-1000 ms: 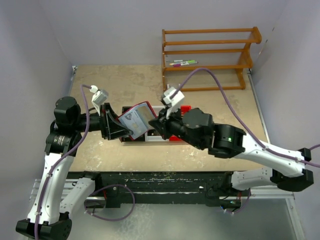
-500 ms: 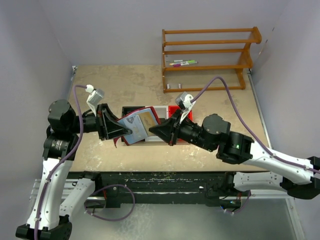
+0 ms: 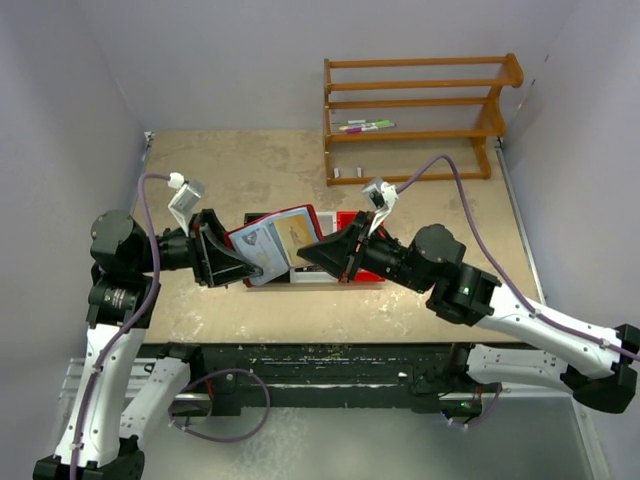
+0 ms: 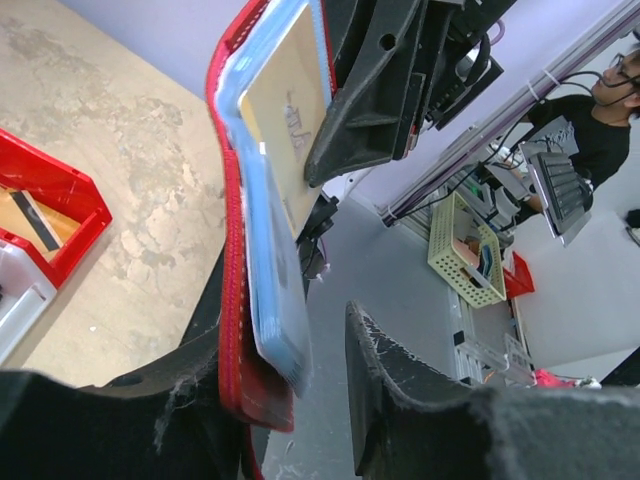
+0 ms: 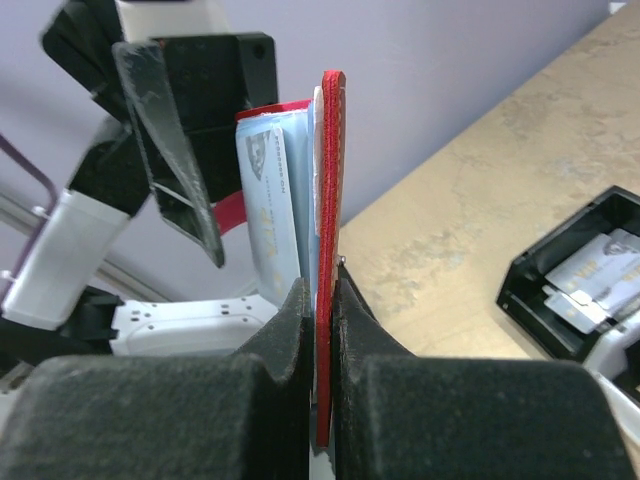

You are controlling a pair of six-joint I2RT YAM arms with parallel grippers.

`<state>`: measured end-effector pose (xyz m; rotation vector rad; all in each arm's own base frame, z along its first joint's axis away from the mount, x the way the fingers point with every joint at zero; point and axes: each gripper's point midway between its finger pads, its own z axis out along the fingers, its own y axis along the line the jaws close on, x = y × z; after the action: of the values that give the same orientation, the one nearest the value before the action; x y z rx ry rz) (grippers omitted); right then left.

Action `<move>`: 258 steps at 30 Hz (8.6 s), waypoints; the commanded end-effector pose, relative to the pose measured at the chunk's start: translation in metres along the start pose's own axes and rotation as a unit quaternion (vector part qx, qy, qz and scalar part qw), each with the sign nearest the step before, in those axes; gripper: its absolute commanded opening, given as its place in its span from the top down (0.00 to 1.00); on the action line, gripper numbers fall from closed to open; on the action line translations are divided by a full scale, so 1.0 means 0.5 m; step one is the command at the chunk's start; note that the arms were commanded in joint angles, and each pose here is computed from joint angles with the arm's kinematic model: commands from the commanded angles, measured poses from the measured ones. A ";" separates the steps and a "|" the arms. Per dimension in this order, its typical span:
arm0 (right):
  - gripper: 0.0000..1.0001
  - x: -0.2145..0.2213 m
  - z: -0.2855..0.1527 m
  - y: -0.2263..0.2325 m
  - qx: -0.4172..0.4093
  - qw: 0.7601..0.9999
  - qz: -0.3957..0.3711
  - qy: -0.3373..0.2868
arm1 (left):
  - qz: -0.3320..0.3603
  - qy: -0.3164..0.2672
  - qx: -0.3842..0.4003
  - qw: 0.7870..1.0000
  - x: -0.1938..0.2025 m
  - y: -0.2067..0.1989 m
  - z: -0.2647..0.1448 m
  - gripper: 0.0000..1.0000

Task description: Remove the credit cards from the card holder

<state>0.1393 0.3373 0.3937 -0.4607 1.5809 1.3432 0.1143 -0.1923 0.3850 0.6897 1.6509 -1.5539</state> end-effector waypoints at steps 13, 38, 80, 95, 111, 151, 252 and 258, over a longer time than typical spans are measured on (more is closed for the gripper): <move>0.94 -0.010 0.005 -0.019 -0.022 0.995 0.092 -0.040 | -0.018 -0.029 -0.005 0.999 -0.020 0.007 0.005 0.92; 0.31 -0.098 -0.002 0.009 -0.151 0.988 0.037 0.019 | -0.043 0.008 -0.058 0.997 0.005 0.093 0.010 0.98; 0.60 0.025 0.064 -0.006 -0.204 0.963 0.092 0.151 | -0.044 0.024 -0.007 0.999 0.000 0.040 0.008 0.95; 0.63 0.025 0.090 -0.005 -0.221 0.960 0.094 0.141 | -0.039 0.022 -0.005 0.999 -0.004 0.032 0.007 0.94; 0.78 0.025 0.088 0.014 -0.246 0.954 0.104 0.134 | -0.042 0.020 -0.021 0.999 -0.003 0.050 0.009 0.93; 0.85 0.074 0.150 -0.050 -0.187 0.960 0.160 0.131 | -0.039 0.029 -0.027 0.998 0.003 0.057 0.007 0.88; 1.00 0.028 -0.124 -0.316 0.082 0.981 0.137 0.106 | 0.014 0.013 -0.043 0.999 -0.023 0.039 0.003 0.97; 1.00 0.108 -0.160 -0.471 0.249 0.947 0.133 0.152 | 0.034 0.015 -0.031 0.999 -0.024 0.020 0.001 0.97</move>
<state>0.2531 0.2302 0.2656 -0.1843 2.0411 1.3093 0.1417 -0.1903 0.3674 0.6159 1.7844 -1.4806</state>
